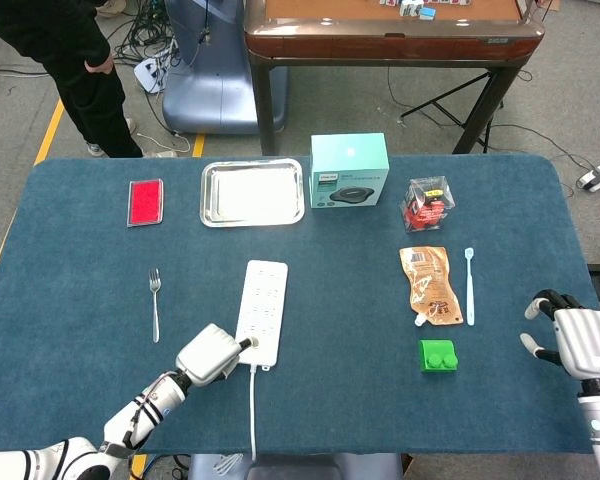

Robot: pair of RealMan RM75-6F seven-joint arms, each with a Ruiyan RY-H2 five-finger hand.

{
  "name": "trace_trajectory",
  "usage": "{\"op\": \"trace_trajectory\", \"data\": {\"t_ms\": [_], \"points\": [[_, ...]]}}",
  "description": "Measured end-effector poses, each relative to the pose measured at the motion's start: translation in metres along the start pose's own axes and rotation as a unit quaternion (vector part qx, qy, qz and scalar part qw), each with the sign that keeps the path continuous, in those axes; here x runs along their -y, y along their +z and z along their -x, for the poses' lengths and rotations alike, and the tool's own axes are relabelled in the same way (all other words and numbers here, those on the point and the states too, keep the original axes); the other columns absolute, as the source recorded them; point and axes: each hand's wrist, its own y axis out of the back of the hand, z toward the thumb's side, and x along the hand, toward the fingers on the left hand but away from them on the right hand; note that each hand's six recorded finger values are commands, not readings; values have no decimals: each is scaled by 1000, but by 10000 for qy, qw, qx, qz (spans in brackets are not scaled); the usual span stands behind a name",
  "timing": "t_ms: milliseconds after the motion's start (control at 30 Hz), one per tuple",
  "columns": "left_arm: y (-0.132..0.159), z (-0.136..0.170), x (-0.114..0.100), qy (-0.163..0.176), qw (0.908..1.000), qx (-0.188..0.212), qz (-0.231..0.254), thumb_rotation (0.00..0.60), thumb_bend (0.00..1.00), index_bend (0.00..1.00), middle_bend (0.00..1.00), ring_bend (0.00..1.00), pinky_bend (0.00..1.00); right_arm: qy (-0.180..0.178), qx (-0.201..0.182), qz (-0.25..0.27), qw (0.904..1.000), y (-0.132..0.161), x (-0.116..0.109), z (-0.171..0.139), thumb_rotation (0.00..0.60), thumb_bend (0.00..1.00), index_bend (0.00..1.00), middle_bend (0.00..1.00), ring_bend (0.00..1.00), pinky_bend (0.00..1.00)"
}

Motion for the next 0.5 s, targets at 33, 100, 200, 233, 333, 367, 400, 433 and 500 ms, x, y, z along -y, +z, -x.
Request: {"op": "trace_trajectory", "data": {"t_ms": [33, 100, 200, 233, 333, 367, 400, 433, 500], "points": [[0, 0, 1, -6, 10000, 1, -4, 600, 685, 345, 1000, 1000, 1000, 1, 1, 1, 10000, 0, 0, 0, 600, 183, 482, 354, 361, 634], [1, 0, 2, -19, 10000, 6, -7, 600, 685, 345, 1000, 1000, 1000, 13, 2, -1, 10000, 0, 1, 0, 600, 183, 482, 354, 361, 634], [1, 0, 4, -39, 10000, 14, -21, 600, 685, 345, 1000, 1000, 1000, 29, 3, -1, 10000, 0, 2, 0, 600, 183, 482, 354, 361, 634], [1, 0, 4, -42, 10000, 15, -29, 600, 685, 345, 1000, 1000, 1000, 32, 4, 1, 10000, 0, 3, 0, 600, 183, 482, 354, 361, 634], [1, -1, 5, -45, 10000, 12, -63, 600, 685, 345, 1000, 1000, 1000, 40, 9, 7, 10000, 0, 4, 0, 600, 183, 482, 354, 362, 634], [1, -1, 6, -46, 10000, 12, -67, 600, 685, 345, 1000, 1000, 1000, 44, 11, 6, 10000, -1, 4, 0, 600, 183, 482, 354, 361, 634], [1, -1, 6, -47, 10000, 11, -76, 600, 685, 345, 1000, 1000, 1000, 44, 13, 5, 10000, -1, 4, 0, 600, 183, 482, 354, 361, 634], [1, -1, 6, -49, 10000, 11, -85, 600, 685, 345, 1000, 1000, 1000, 45, 14, 6, 10000, -1, 4, 0, 600, 183, 482, 354, 361, 634], [1, -1, 6, -54, 9999, 11, -107, 600, 685, 345, 1000, 1000, 1000, 50, 15, 6, 10000, -1, 4, 0, 600, 183, 482, 354, 361, 634]]}}
